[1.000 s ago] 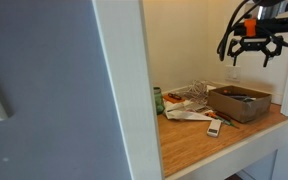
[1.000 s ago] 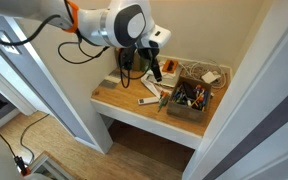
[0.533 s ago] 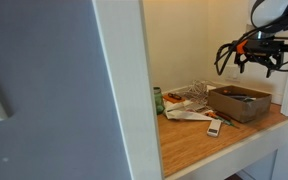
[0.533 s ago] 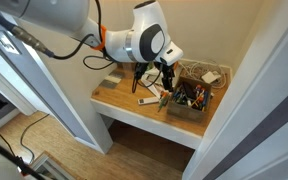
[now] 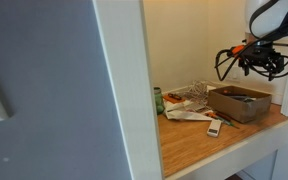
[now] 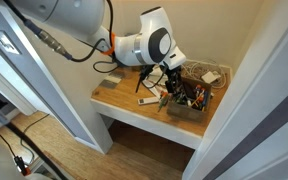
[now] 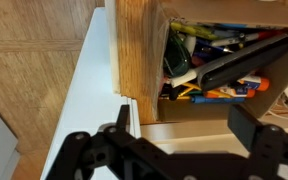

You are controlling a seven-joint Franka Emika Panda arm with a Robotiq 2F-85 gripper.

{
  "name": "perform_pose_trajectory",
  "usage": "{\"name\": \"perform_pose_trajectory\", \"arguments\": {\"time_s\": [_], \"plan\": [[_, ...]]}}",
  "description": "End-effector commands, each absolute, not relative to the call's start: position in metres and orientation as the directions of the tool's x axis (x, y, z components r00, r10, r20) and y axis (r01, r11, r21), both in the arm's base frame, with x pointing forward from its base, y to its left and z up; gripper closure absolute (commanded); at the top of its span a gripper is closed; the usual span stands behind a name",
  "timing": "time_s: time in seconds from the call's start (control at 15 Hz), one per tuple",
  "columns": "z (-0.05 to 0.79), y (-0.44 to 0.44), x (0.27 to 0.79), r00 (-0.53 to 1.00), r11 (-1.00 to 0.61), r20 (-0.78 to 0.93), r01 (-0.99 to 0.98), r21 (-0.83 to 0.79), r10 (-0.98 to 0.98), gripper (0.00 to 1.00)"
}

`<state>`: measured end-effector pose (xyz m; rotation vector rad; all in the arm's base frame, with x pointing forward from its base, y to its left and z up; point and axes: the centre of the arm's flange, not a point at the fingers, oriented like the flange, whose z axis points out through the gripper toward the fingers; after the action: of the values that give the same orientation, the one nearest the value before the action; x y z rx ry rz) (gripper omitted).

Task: Take the black thing out of the box

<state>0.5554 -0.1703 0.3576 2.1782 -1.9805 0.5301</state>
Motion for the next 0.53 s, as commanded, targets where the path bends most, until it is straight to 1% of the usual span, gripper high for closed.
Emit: {"name": "perform_pose_trajectory", "arguments": {"time_s": [0.0, 0.27, 0.47], "plan": [[0.355, -0.172, 0.562, 0.049, -0.088, 0.361, -0.992, -0.092, -0.931, 0.0], [0.341, -0.176, 0.577, 0.052, -0.06, 0.356, -0.998, -0.012, -0.933, 0.0], [0.329, -0.176, 0.59, 0.049, -0.051, 0.352, -0.999, 0.006, -0.935, 0.0]]}}
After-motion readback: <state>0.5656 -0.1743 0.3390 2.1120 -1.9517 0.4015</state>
